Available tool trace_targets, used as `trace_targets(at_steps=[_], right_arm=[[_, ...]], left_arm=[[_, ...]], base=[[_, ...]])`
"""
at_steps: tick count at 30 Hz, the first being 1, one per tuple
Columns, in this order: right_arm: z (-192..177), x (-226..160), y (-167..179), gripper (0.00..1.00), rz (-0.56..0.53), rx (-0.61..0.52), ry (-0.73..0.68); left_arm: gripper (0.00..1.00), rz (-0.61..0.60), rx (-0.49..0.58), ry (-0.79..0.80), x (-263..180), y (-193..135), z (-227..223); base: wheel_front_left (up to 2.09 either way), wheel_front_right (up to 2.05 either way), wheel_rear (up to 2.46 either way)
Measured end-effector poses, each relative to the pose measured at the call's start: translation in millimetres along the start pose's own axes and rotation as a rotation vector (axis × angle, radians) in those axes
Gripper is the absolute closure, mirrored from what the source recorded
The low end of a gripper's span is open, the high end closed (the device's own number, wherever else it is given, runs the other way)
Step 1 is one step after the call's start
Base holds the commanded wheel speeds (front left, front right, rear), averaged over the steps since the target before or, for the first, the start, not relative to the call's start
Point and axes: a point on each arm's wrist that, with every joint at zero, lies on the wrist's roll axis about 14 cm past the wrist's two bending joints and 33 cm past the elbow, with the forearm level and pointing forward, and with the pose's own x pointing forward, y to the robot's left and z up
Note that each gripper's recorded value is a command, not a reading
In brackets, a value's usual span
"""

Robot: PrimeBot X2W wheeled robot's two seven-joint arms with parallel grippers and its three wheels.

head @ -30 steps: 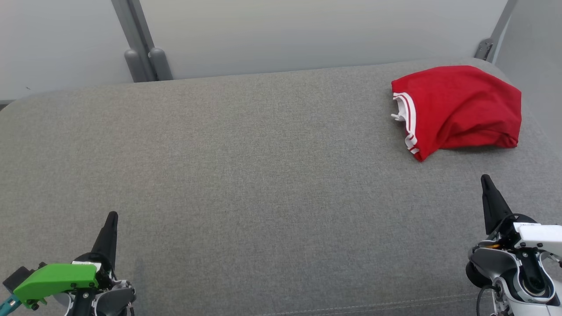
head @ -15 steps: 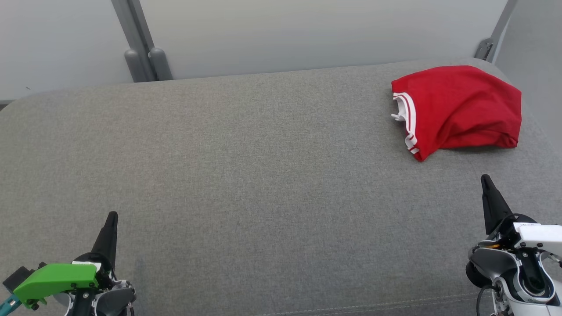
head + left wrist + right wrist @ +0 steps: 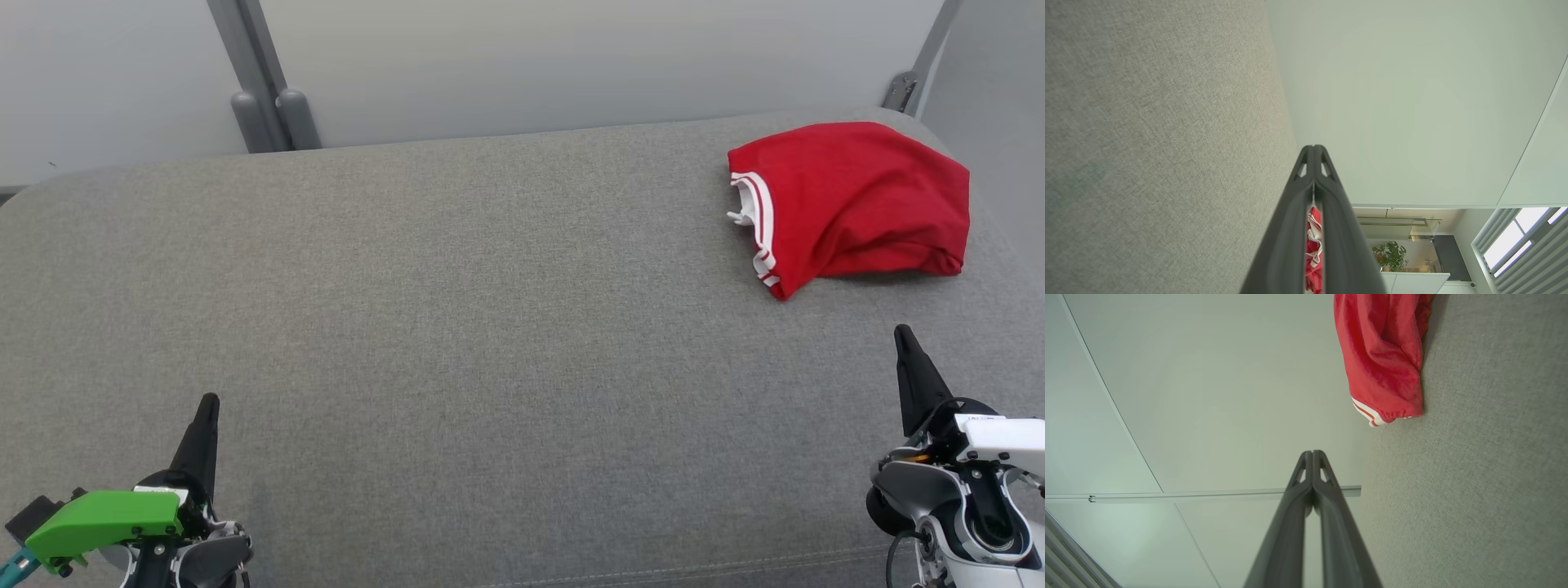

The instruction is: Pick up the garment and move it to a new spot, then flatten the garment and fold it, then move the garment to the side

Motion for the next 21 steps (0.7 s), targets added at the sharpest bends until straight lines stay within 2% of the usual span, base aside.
trace_targets(at_steps=[21], right_arm=[[0.0,0.0,0.0,1.00,0.000,0.000,0.000]], left_arm=[[1.00,0.000,0.000,0.000,0.0,0.0,0.0]], base=[[0.00,0.00,0.00]])
